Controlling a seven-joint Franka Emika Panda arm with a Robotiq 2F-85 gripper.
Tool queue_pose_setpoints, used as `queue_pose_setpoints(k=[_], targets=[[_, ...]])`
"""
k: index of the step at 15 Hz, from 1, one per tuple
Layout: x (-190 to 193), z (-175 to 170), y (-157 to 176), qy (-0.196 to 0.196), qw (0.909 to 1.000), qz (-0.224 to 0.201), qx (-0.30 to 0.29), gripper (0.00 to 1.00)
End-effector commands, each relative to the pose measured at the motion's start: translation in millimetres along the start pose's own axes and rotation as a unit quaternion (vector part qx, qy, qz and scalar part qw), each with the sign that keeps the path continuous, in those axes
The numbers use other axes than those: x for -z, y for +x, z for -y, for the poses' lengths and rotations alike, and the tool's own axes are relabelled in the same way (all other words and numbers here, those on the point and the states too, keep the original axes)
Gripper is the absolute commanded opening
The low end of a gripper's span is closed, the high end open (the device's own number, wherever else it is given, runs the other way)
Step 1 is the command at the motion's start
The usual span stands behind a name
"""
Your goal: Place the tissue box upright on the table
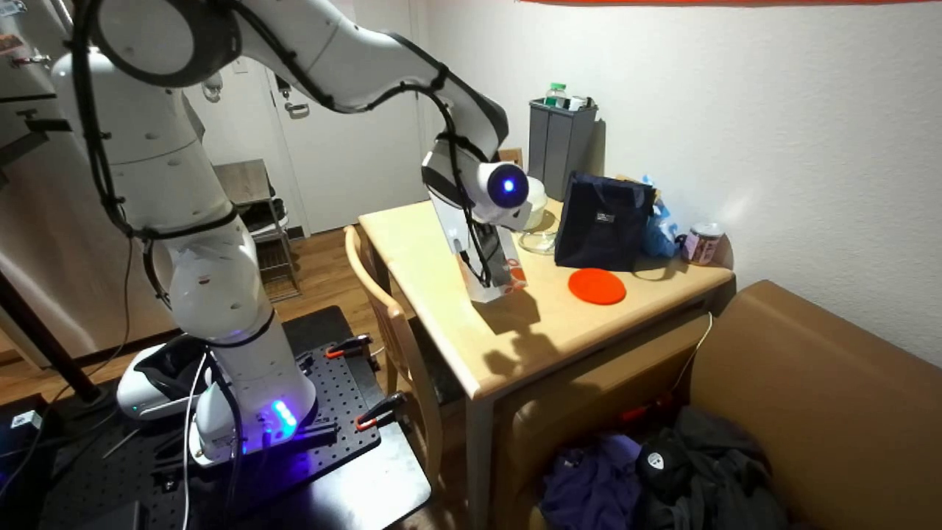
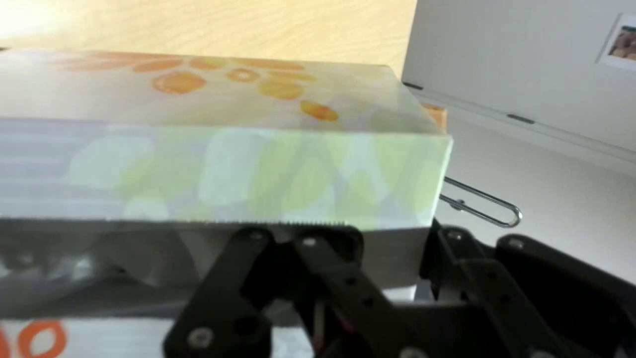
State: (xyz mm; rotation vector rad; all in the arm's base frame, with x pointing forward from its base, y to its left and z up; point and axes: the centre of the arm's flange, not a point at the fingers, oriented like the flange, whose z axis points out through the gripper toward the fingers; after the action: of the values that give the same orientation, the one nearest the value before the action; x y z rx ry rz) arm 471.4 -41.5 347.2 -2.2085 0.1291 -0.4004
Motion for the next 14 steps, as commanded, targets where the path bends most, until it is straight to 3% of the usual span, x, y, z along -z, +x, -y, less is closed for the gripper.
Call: queue_pose_setpoints(k=[1,4,7,11,14], targets=[[8.0,78.9,-12.9,-0.102,0.9946,0.015,0.000,0.00],[-22.6,107.8,-8.2,-0.189,0.9815,0.030,0.002,0.00],[-64.6,110.9,-8.7,-0.270,0.9608,0.064,-0.005,0.00],[-94.4,85.9,-10.8,-0.370,0.9194,0.128,-0.032,0.00],[-107.8,66.2,-7.8,-0.424,0.8848,0.188,-0.050,0.00]])
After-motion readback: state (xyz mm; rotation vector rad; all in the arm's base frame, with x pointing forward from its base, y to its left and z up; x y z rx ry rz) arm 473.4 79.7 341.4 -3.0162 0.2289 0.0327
